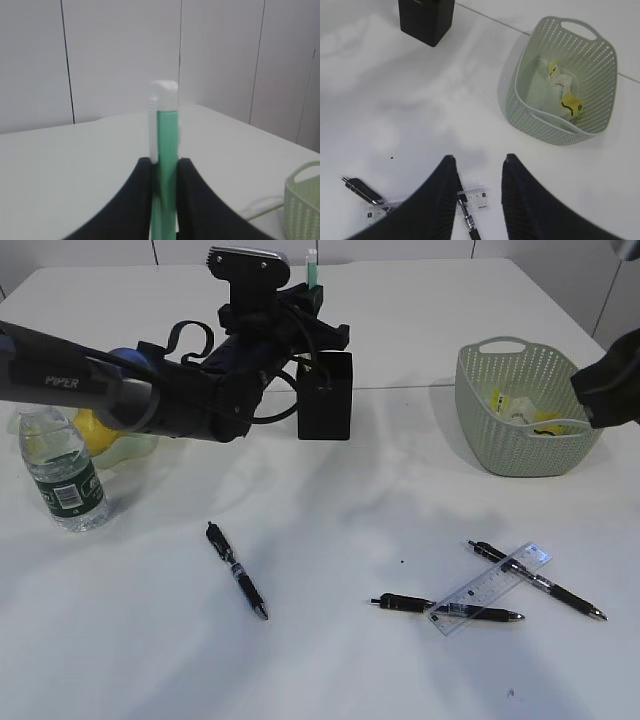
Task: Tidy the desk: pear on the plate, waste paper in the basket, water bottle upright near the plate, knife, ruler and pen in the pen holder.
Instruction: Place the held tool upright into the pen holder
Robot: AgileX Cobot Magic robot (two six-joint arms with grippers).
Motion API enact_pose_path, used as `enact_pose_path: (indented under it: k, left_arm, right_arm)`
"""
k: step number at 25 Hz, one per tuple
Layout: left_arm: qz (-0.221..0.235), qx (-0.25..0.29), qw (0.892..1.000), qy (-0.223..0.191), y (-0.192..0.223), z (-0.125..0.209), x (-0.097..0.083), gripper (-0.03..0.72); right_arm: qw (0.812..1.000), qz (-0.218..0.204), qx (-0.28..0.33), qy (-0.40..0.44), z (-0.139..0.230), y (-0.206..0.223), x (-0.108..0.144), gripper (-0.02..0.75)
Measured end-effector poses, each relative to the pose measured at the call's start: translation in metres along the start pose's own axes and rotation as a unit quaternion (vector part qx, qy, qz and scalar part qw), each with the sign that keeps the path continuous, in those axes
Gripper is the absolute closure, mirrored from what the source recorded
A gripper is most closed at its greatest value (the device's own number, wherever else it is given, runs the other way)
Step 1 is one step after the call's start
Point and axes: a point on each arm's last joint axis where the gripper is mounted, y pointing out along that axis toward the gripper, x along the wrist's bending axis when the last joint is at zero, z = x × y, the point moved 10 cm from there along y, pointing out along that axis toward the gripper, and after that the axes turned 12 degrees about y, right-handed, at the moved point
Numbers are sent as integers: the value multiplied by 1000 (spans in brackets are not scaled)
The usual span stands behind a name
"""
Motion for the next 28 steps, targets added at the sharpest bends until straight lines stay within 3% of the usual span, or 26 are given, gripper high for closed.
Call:
enact_pose_path:
  k: [7, 16, 28]
  left_arm:
    - [11, 19, 1000, 2, 7, 15, -6, 620]
    - [5, 16, 1000, 14, 14, 22, 8, 620]
    - [10, 22, 1000, 14, 23, 28, 5, 620]
  right_arm:
    - [1000, -1, -4, 0, -2, 0, 0, 476]
    - [1000, -2, -8, 0, -3, 0, 1, 476]
    - [1000, -3, -12, 0, -4, 0, 1, 476]
